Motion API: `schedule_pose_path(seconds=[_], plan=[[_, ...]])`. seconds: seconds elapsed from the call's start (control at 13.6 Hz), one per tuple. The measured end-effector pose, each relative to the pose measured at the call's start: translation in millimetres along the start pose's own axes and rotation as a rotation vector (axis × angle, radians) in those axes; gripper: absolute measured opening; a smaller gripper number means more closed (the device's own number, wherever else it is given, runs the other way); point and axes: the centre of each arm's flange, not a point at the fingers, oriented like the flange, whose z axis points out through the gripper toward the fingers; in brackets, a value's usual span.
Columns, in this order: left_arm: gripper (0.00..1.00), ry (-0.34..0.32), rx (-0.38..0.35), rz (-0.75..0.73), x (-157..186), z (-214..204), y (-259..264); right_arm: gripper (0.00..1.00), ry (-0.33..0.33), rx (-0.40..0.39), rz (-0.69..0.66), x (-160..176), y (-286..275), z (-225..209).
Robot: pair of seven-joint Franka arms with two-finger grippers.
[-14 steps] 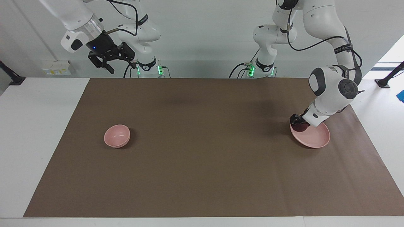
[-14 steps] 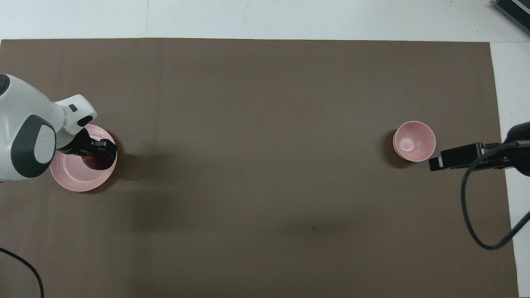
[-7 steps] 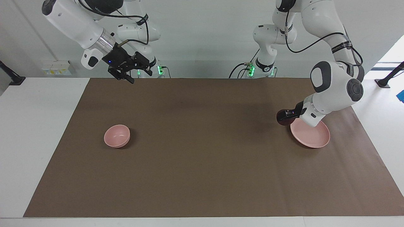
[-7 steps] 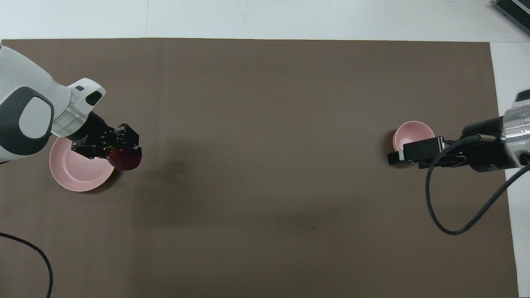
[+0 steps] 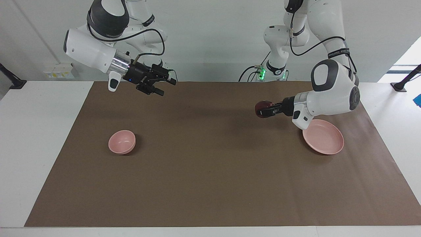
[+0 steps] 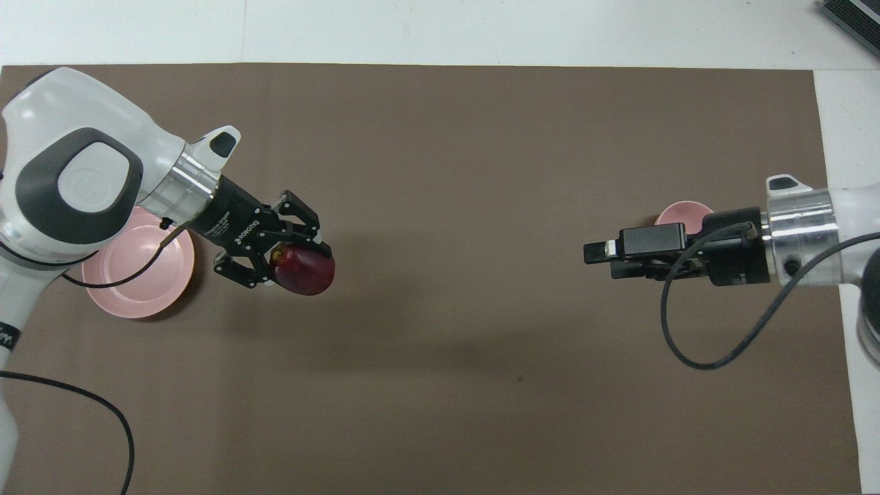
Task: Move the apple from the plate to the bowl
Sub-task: 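Carry the apple toward the right gripper while the right gripper approaches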
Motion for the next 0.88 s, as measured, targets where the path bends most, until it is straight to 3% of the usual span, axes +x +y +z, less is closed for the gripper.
schedule_pose_path(seconds=[0.22,0.44,0.66,0.88], plan=[[0.75,-0.127,-0.126,-0.073,-23.4,16.4,32.7,1.00,-0.015,0.101,-0.037,-5.6,12.5,23.7],[0.75,-0.198,-0.223,-0.136,-47.8,37.8,69.6,1.00,0.005,0.171,-0.045,-10.5,9.8,39.8],[0.75,-0.250,-0.266,-0.153,-81.1,76.4,107.0,1.00,0.037,0.259,-0.017,-18.4,-1.9,54.6],[0.75,-0.304,-0.304,-0.214,-109.4,113.2,134.1,1.00,0.038,0.268,-0.018,-24.8,-9.3,66.6]])
